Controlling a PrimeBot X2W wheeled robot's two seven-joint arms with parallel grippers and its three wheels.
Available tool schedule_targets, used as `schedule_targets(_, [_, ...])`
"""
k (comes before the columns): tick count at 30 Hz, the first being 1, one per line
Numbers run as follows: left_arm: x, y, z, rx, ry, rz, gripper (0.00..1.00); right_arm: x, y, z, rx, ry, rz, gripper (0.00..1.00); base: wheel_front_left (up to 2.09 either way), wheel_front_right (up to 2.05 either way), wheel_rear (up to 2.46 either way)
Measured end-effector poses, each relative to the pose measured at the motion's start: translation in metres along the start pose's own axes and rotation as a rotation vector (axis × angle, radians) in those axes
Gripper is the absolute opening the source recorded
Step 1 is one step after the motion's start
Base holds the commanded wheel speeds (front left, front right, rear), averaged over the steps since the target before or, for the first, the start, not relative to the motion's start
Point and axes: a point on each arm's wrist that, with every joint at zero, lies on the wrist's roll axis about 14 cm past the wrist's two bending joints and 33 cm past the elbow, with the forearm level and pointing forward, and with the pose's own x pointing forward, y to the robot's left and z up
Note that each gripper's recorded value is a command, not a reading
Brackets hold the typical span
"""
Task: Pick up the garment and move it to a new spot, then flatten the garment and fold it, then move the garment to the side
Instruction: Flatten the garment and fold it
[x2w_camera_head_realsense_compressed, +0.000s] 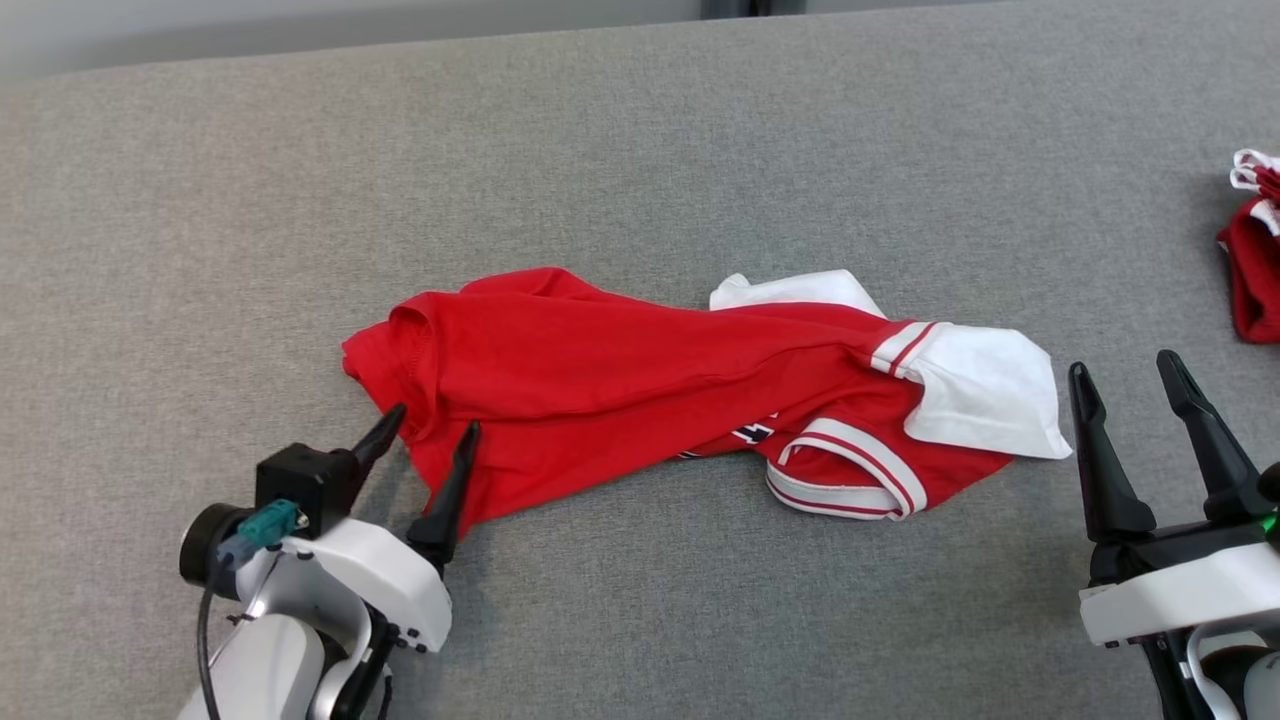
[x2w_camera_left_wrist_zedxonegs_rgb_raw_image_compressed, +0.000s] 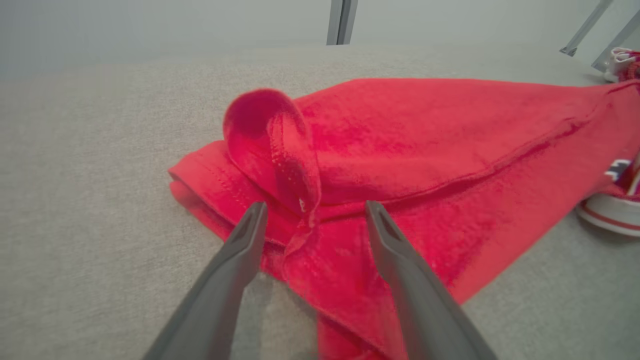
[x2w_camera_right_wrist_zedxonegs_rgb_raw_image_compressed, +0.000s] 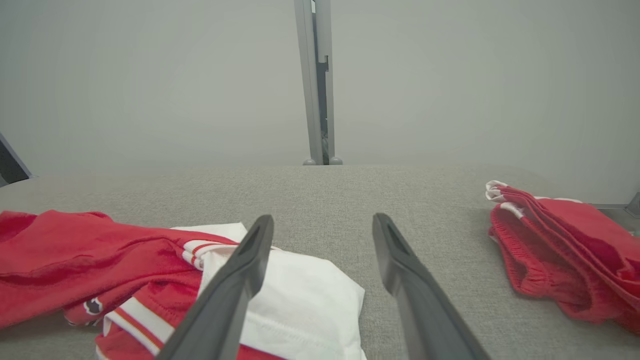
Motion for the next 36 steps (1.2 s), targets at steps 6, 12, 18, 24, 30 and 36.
schedule_targets(6, [0.011,0.001,-0.004,-0.011,0.01,-0.016,0.0,-0.003,-0.008,-0.006,-0.001,0.016,-0.024,1.0,0.0,0.0,0.0])
schedule_targets(12, [0.01,0.005,-0.001,-0.014,0.001,-0.008,0.0,-0.017,-0.022,-0.025,0.008,0.089,-0.076,1.0,0.0,0.0,0.0])
schedule_targets(18, [0.007,0.008,0.003,-0.01,-0.016,0.003,0.0,-0.034,-0.022,-0.056,0.041,0.215,-0.087,1.0,0.0,0.0,0.0])
schedule_targets(24, [0.008,0.01,0.003,-0.014,-0.018,0.009,0.0,-0.026,-0.023,-0.079,0.091,0.275,-0.09,1.0,0.0,0.0,0.0])
schedule_targets(30, [0.008,0.012,0.002,-0.016,-0.015,0.018,0.0,-0.008,-0.024,-0.108,0.106,0.348,-0.079,1.0,0.0,0.0,0.0])
schedule_targets(36, [0.009,0.018,-0.001,-0.019,-0.014,0.031,0.0,0.003,-0.019,-0.123,0.116,0.382,-0.054,0.0,0.0,0.0,0.0])
